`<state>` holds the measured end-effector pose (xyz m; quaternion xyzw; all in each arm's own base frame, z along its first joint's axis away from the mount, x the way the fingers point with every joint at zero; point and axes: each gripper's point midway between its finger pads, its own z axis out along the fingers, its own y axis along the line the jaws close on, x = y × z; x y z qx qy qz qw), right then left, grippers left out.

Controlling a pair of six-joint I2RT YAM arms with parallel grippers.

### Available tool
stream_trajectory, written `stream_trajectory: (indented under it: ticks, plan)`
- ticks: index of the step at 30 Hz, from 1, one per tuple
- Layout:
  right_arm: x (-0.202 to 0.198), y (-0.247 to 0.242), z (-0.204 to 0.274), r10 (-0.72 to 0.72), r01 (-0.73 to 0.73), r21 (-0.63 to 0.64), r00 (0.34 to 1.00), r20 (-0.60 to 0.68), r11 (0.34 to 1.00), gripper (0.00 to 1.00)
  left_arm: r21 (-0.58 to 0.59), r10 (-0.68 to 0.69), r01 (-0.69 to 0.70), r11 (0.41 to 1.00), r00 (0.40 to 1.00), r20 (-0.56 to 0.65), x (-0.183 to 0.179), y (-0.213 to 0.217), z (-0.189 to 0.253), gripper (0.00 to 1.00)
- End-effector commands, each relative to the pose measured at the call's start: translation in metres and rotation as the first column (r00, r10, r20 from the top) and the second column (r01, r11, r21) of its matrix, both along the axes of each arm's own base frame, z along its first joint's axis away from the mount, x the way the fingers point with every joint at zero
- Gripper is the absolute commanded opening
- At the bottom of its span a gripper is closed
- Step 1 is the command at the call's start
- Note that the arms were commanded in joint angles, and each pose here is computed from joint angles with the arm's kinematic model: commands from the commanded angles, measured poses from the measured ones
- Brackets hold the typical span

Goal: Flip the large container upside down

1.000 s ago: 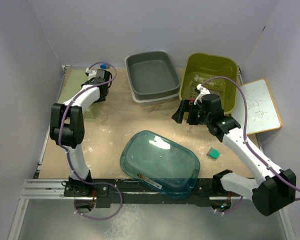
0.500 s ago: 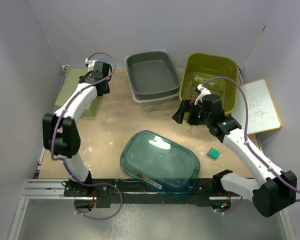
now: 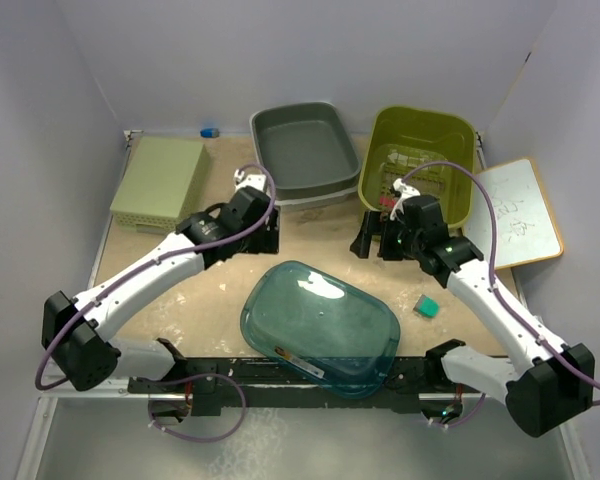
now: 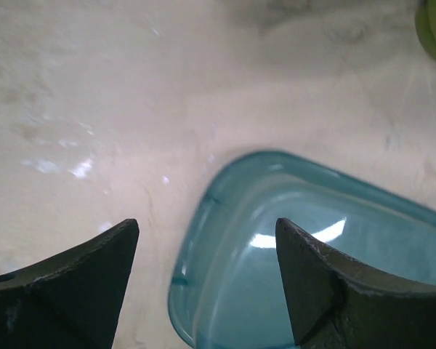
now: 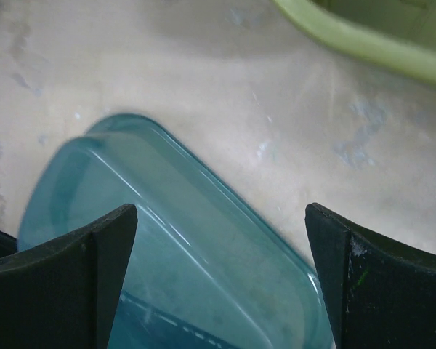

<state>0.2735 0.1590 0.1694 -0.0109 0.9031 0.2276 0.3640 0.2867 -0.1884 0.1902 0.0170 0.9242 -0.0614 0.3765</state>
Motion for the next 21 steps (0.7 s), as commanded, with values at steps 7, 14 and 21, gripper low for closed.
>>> stream_trajectory:
  ticks: [7, 14, 21]
  plan:
    - [-0.105, -0.045, -0.073, -0.149, 0.121, -0.099, 0.924, -0.352, 0.988, 1.0, -0.219, -0.118, 0.074, 0.973, 0.974, -0.195, -0.076, -0.034, -0.018, 0.71]
    - [-0.136, -0.01, -0.068, 0.1, -0.06, 0.106, 0.901, -0.422, 0.993, 1.0, -0.184, 0.003, -0.03, 0.982, 0.989, -0.145, -0.066, -0.017, -0.014, 0.73]
    - [-0.148, 0.077, -0.016, 0.558, -0.442, 0.451, 0.813, -0.163, 0.776, 1.0, -0.102, 0.125, -0.133, 0.986, 0.989, -0.081, -0.05, 0.004, 0.004, 0.75]
